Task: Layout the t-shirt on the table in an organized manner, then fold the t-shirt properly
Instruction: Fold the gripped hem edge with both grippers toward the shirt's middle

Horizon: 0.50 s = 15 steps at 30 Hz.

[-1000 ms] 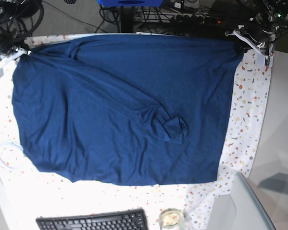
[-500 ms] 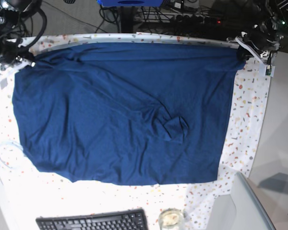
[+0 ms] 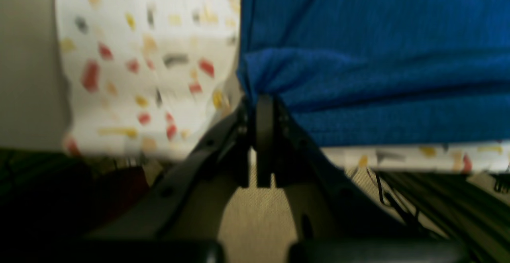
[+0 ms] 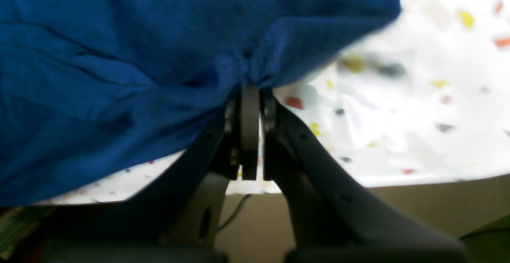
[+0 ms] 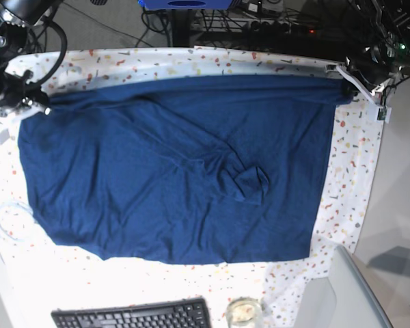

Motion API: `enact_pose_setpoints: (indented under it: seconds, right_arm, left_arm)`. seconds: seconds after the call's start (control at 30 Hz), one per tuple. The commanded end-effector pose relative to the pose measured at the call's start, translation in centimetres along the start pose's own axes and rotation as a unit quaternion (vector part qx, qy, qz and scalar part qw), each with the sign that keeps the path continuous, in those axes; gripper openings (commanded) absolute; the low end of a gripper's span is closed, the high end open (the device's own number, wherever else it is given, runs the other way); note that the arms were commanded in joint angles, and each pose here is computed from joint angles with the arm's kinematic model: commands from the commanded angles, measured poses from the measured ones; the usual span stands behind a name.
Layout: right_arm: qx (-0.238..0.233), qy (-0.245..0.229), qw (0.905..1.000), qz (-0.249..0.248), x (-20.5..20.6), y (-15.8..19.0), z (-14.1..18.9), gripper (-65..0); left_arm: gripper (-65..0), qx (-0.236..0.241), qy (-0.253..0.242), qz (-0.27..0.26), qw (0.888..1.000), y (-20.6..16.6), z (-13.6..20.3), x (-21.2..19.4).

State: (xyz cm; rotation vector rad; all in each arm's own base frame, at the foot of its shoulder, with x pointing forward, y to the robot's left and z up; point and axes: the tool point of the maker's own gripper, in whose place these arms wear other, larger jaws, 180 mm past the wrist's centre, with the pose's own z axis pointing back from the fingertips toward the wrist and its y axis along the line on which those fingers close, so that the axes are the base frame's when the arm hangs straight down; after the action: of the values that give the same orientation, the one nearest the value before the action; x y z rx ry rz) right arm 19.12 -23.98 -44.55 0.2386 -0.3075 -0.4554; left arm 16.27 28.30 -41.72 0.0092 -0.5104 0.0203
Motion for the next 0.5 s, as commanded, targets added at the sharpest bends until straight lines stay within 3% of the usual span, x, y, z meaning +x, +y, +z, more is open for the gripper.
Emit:
enact_pose_setpoints:
  seconds: [0.0,0.47]
  right_arm:
    - [0.004,-0.026,0.9997,0.003,1.8,0.6,0.6,-65.0]
    - [0.032,-0.042,0.9986,-0.005,6.1,4.0,-0.4,-65.0]
  left_arm:
    - [-65.0,0.01,-0.016,-0.007,1.0,0.6,0.4,1.2]
    - [-65.0,0.016,-0.035,0.037,0.999,1.3,-1.4,4.9]
